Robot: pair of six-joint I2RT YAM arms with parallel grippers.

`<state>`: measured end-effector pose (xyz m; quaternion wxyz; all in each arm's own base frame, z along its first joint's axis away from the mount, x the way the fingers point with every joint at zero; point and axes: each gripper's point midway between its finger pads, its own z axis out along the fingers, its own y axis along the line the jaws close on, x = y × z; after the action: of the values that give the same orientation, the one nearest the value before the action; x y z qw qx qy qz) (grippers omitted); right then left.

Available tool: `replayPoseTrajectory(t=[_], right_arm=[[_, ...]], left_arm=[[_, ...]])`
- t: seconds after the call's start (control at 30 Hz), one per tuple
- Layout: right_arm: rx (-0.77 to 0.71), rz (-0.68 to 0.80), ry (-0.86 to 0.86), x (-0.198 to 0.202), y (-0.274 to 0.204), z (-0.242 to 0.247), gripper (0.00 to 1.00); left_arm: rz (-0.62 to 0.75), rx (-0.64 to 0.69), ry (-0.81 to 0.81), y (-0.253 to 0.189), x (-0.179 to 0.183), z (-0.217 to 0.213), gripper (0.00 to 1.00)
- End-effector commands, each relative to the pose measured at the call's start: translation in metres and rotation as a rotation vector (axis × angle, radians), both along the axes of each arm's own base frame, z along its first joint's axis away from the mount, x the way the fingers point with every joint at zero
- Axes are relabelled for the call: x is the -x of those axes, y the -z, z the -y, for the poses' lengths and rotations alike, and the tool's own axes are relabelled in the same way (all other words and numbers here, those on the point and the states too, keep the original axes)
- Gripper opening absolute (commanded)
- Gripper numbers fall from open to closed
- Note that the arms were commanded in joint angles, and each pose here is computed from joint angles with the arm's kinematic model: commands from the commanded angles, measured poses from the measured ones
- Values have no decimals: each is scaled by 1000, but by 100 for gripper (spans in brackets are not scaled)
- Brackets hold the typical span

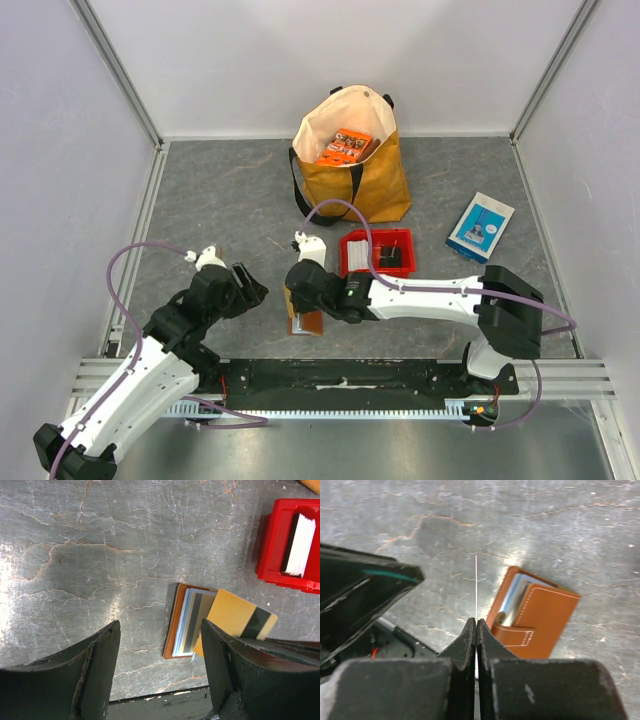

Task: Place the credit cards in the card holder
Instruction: Open the card holder at the center of the board.

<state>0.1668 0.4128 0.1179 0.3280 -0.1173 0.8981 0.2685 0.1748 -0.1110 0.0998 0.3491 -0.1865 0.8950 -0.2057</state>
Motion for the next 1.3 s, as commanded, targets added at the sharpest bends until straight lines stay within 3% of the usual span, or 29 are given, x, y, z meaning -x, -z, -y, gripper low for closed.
replayPoseTrajectory(t=[0.0,0.43,0.93,1.27], right_arm=[[118,42,104,-18,8,17,0],[135,63,149,-17,-3,63,0],[178,67,164,-27,5,121,0],[111,85,218,-26,-5,155,0]], left_arm=[[22,38,-18,-4,-5,4,72],[22,92,150,6,-11,37,72],[-11,282,378,20,-3,92,72],[-10,226,430,17,-6,115,71]])
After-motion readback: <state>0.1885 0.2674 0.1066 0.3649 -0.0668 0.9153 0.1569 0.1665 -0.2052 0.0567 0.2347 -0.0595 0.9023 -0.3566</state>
